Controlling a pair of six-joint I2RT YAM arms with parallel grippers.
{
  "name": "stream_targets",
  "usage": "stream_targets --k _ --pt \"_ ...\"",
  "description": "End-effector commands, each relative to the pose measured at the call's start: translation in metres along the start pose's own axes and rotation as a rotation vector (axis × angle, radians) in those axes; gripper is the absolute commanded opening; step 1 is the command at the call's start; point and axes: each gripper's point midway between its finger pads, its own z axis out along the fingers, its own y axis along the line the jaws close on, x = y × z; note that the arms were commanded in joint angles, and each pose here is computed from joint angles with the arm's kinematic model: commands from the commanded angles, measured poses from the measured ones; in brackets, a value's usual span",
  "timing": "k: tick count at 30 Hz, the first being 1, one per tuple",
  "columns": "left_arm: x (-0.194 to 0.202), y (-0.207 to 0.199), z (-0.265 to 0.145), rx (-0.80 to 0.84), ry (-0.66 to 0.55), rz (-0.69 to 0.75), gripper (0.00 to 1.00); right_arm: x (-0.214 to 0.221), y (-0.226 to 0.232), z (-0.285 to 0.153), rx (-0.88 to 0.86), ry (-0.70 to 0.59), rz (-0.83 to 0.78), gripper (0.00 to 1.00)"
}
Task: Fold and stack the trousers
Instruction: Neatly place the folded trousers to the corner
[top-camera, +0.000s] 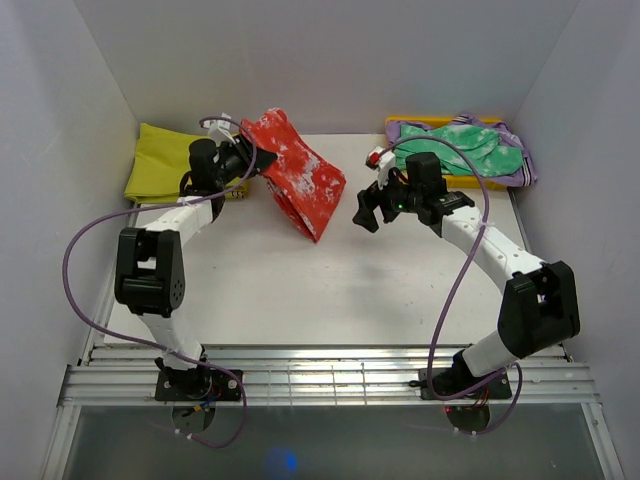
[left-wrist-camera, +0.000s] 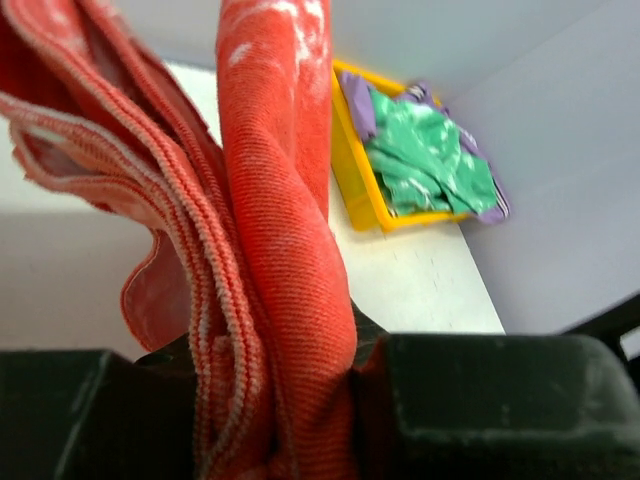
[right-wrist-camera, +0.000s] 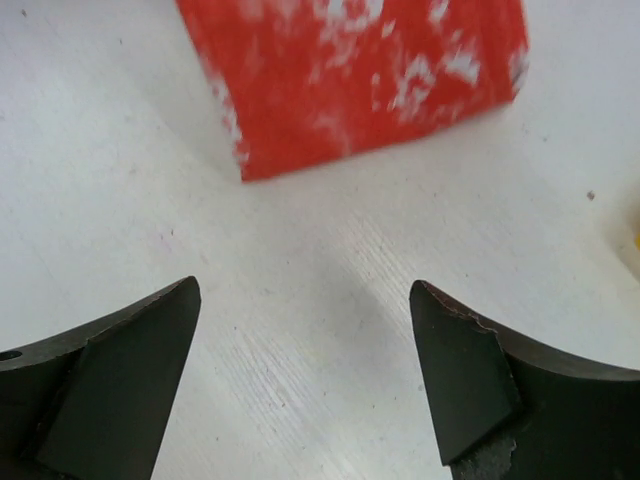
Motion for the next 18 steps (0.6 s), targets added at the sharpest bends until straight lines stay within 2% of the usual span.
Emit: stream_targets --k 1,3,9,18 --pt "-0.080 -0.031 0.015 0.062 -0.196 0.118 0.00 0.003 -0.001 -0.015 0.018 0.000 -0.036 0.90" --pt "-0.104 -0.038 0.023 0.074 -0.243 0.146 0.00 0.005 -0.003 -0.016 0.023 0.003 -0.033 0.90" --pt "-0.136 -0.046 0.034 0.103 -0.301 0.199 0.00 0.005 -0.005 -0.017 0.032 0.005 -0.046 0.90" --pt "-0.189 -0.036 0.012 0.130 -0.392 0.312 0.00 0.008 -0.004 -0.016 0.016 0.015 -0.040 0.90"
